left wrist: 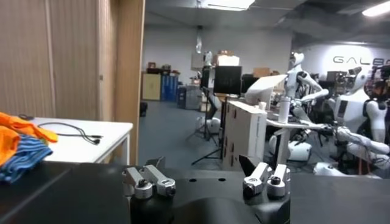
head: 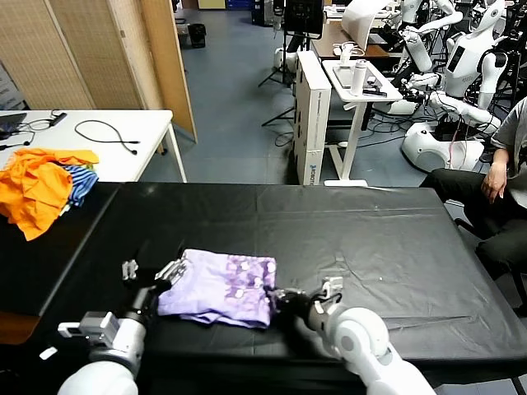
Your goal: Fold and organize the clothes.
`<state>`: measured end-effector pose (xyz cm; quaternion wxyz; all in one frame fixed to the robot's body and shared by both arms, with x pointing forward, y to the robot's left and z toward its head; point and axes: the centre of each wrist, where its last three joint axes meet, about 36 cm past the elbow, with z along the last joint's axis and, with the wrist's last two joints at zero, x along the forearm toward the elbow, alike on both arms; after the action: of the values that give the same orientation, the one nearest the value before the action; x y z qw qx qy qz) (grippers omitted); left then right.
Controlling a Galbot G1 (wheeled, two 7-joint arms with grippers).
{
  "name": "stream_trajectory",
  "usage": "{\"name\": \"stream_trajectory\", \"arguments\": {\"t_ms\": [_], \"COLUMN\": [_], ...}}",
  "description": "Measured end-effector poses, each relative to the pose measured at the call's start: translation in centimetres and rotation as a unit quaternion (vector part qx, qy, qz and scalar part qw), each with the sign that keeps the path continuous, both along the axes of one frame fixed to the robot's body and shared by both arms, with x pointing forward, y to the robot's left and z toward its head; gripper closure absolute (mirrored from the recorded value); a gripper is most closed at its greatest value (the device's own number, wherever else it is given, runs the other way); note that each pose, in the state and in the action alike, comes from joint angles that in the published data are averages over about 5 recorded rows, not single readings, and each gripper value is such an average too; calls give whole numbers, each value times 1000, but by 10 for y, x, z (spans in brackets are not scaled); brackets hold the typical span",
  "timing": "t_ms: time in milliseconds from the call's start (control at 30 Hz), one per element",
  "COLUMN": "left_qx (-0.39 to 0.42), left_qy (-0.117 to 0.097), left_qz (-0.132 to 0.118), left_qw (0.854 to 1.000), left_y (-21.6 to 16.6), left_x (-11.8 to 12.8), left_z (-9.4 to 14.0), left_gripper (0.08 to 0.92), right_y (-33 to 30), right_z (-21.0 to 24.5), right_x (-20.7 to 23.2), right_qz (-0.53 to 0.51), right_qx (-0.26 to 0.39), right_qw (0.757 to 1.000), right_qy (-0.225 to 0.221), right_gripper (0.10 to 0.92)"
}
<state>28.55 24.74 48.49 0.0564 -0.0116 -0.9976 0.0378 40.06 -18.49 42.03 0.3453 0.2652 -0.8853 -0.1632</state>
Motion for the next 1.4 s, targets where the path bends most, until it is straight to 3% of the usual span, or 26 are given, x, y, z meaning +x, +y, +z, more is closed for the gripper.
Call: {"name": "stream_trajectory", "arguments": {"t_ms": [333,433,667,800,967,1400], "left_qx": [-7,-4,-4,-15,-13,16], "left_qy": [12,6,-8,-23,-33,16], "left_qz": [13,19,17,7,11,11], "left_qw": [1000,1000,1000,1000,999,1000], "left_y": [6,9,17,19,22,27], "left_x": [8,10,9,7,0,-44], "left_z": [-10,-16,-27,-33,-35,-32], "left_gripper": [92,92,92,92,92,92], "right_y": [-57,-64,-80,-89,-97,-85], "right_z": [20,28,42,49,58,51], "right_x": [22,23,3,-15,-40,-127], "right_qz": [-2,7,6,-10,-43,-104], "right_qx": [-63,-85,-152,-171,-170,-163], "right_qw": [997,994,979,971,965,949], "right_qy": [-46,-66,-132,-168,-197,-250], "right_gripper": [848,717,274,133,116,115]}}
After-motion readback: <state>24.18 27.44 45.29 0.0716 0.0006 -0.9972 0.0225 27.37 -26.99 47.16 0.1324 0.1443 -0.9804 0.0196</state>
